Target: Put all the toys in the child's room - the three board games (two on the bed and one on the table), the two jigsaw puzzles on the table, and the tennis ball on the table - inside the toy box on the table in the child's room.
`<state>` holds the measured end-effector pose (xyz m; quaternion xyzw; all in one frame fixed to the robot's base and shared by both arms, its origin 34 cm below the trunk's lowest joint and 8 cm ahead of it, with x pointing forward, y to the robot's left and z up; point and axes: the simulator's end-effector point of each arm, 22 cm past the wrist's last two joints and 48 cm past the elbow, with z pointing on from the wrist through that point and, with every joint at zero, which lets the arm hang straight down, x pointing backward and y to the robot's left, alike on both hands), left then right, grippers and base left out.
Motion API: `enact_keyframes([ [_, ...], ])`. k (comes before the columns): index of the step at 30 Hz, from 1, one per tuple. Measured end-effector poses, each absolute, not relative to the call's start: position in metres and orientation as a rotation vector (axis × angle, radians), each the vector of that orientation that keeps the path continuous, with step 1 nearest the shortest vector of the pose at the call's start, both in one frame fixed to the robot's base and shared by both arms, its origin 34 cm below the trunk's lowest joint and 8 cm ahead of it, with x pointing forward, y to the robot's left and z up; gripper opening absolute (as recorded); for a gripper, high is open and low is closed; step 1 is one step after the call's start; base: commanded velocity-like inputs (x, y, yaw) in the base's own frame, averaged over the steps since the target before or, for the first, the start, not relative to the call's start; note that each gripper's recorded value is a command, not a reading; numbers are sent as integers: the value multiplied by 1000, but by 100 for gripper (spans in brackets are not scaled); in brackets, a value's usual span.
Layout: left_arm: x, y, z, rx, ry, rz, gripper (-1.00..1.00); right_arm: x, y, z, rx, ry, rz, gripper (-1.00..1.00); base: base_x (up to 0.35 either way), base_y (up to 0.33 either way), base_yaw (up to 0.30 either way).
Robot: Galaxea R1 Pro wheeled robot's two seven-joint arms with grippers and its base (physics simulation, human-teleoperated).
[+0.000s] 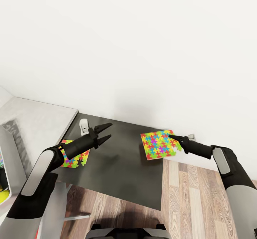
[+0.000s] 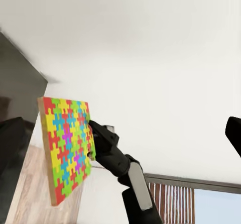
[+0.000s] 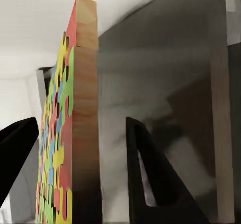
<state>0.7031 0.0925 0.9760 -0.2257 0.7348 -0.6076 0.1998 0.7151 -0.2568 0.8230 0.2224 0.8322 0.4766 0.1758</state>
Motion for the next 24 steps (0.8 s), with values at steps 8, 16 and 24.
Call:
enact_keyframes([
  [8,703,90,976,-623,2060,-1692,100,708,-250,847,563,2279,1436,-100,0,0,0],
  [16,703,87,980,-611,2052,-1701,100,711,-258,871,481,2250,1426,-100,0,0,0],
  [24,703,87,986,-603,2040,-1708,100,714,-262,891,409,2231,1396,-100,0,0,0],
])
